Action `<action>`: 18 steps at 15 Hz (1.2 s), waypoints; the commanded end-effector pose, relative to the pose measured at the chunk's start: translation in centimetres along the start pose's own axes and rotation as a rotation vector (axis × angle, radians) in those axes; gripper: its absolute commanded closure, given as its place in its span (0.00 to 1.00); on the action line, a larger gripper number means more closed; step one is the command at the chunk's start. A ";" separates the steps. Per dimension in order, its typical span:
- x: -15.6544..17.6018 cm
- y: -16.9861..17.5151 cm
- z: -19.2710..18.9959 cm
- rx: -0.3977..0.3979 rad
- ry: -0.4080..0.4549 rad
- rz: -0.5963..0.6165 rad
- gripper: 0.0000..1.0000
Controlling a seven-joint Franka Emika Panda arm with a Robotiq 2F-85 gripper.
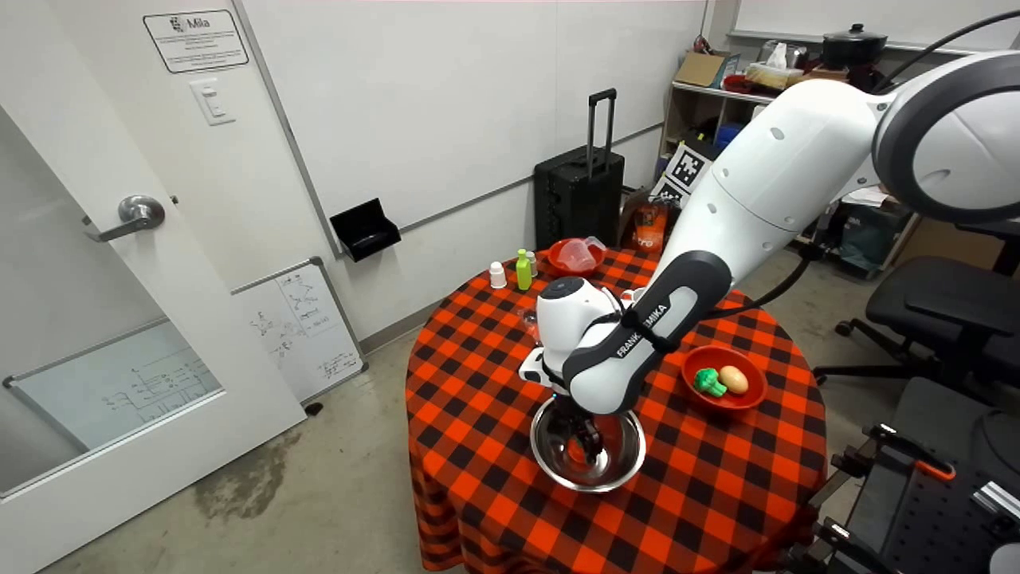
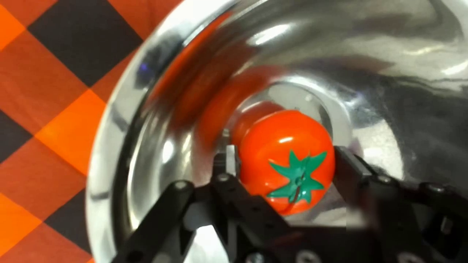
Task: Put the egg, broccoli and tomato plush in the orange bowl
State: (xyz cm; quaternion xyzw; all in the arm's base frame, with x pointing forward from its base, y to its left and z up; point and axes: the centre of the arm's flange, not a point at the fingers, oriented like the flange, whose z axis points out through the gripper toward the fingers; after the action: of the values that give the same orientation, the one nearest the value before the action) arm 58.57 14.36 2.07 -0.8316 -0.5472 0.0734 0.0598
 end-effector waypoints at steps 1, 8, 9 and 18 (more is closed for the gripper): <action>-0.1 0.2 -0.3 -0.016 -0.025 -0.015 0.62; -3.3 -0.5 -4.6 -0.037 0.003 0.034 0.62; -4.1 -0.8 -5.7 -0.051 0.009 0.051 0.62; -14.0 -1.3 -12.0 -0.135 0.060 0.360 0.62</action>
State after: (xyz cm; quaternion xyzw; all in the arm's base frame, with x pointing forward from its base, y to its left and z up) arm 57.09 5.12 12.41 -0.8937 -0.4470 0.0345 0.0161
